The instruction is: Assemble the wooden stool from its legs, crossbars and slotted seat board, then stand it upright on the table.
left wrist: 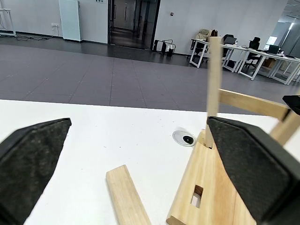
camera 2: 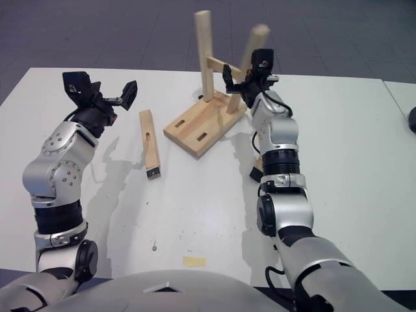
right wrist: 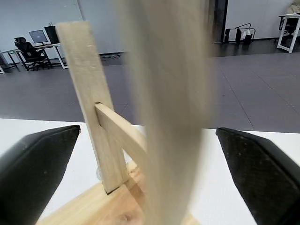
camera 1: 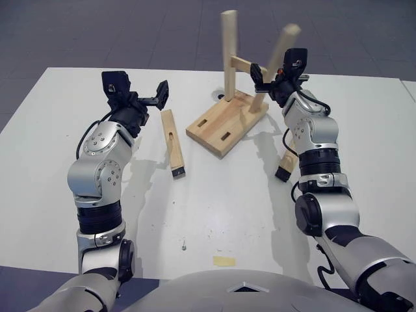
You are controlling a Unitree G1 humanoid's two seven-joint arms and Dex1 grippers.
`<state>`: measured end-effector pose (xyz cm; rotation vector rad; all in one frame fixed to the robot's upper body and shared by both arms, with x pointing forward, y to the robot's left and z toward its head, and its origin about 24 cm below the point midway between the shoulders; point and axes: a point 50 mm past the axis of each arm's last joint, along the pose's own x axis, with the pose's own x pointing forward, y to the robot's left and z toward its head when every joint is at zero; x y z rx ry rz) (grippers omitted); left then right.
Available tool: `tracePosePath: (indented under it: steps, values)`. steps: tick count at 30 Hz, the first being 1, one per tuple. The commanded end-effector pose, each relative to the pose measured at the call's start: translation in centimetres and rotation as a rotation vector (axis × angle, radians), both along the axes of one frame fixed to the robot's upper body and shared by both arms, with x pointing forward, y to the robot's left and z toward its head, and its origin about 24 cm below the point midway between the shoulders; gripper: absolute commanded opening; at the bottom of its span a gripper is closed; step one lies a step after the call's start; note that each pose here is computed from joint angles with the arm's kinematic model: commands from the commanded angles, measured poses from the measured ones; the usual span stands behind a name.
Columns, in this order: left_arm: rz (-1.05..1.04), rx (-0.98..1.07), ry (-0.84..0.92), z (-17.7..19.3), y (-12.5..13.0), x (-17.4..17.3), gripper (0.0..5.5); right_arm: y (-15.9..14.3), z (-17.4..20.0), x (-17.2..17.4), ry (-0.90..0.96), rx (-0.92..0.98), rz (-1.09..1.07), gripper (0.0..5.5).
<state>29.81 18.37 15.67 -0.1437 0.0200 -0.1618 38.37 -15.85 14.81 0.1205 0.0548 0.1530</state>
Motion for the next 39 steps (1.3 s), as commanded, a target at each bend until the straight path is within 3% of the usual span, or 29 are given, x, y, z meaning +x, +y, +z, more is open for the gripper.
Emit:
tracePosePath:
  steps: [1, 5, 8, 12, 25, 29, 34, 39]
  values:
    - [0.029, 0.008, 0.021, -0.7, 0.7, -0.4, 5.40, -4.9, -1.6, -1.8, 0.024, -0.053, -0.123, 5.39]
    - [0.041, 0.055, 0.023, -0.9, 0.8, -0.6, 5.40, -7.2, -1.8, -4.1, -0.012, -0.023, -0.189, 5.39]
    - [0.069, 0.153, 0.029, -1.3, 1.2, -0.8, 5.40, -9.3, -3.3, -7.1, -0.009, -0.101, -0.279, 5.39]
    - [0.052, 0.222, 0.026, -1.6, 0.7, -0.5, 5.40, -10.1, -5.2, -9.2, 0.059, -0.134, -0.324, 5.39]
    - [0.004, 0.305, 0.017, -2.2, -0.4, 0.5, 5.40, -7.5, -4.6, -6.7, 0.023, -0.078, -0.175, 5.39]
    - [-0.007, 0.315, 0.015, -2.2, -0.6, 0.7, 5.40, -9.3, -4.3, -5.6, 0.019, -0.052, -0.176, 4.73]
    - [0.004, 0.315, 0.026, -2.5, -0.1, 0.6, 5.40, -9.6, -4.9, -6.2, 0.031, 0.066, 0.081, 3.82]
    - [-0.003, 0.317, 0.029, -2.5, -0.2, 0.6, 5.40, -11.0, -5.1, -6.5, 0.065, 0.010, 0.205, 3.07]
